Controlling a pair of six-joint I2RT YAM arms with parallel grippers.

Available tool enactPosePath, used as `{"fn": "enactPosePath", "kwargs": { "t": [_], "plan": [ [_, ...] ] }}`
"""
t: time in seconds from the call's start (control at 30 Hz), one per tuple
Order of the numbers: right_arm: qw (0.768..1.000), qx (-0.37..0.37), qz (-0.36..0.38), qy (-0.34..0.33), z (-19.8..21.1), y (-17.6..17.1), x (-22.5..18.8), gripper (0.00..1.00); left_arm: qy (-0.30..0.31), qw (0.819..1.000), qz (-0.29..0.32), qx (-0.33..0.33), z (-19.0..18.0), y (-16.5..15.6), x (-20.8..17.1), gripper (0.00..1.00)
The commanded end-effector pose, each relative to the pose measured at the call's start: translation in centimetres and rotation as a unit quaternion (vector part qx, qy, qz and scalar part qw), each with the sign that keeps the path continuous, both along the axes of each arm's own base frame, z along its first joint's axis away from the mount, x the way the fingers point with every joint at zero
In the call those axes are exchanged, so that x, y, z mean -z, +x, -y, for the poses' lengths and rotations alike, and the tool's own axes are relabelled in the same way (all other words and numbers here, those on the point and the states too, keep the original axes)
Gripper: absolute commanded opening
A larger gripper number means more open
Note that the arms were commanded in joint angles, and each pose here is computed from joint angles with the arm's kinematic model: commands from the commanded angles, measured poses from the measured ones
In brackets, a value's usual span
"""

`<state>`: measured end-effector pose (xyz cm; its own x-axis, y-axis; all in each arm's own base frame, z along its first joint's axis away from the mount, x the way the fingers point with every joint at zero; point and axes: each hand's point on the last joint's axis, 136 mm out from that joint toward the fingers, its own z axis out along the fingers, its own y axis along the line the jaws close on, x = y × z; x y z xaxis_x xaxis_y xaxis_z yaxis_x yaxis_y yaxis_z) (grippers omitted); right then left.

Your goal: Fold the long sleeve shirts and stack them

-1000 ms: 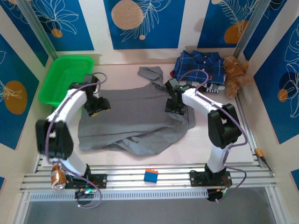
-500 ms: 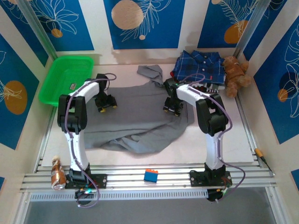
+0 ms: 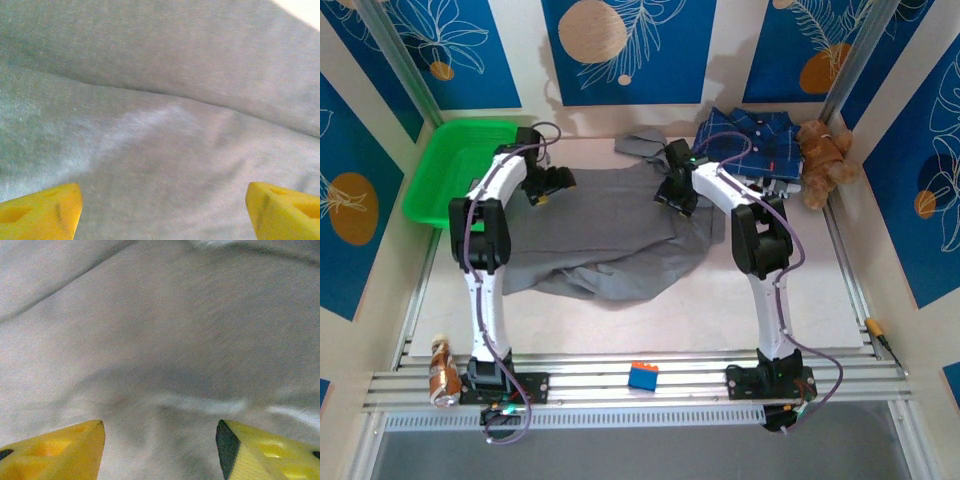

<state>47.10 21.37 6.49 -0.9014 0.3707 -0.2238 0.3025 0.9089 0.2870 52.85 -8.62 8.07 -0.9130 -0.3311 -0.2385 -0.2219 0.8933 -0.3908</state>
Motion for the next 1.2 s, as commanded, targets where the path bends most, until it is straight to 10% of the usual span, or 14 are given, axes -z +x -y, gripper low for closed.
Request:
{"fn": "enactPosePath", "kwargs": {
  "t": [0.0,0.4,0.97,1.17],
  "plan": [
    [0.987,-0.133,0.094,0.002,-3.8,-4.0,-8.9,0.65,-0.043,0.997,0.062,0.015,0.7,-2.0,-9.6,0.9],
    [0.863,-0.502,0.038,-0.026,-13.6,-26.9,-5.0,0.68,-0.044,0.999,0.013,-0.02,-4.1,-18.4,-12.3,0.99],
    [0.813,-0.537,0.062,-0.215,-17.7,-22.5,2.7,0.62,-0.059,0.988,-0.056,-0.129,-9.7,-23.9,-3.6,1.0],
    [0.832,-0.483,0.069,-0.264,-15.1,-20.7,2.9,0.24,-0.061,0.987,-0.058,-0.135,-9.8,-23.5,-2.3,1.0]
  ]
}}
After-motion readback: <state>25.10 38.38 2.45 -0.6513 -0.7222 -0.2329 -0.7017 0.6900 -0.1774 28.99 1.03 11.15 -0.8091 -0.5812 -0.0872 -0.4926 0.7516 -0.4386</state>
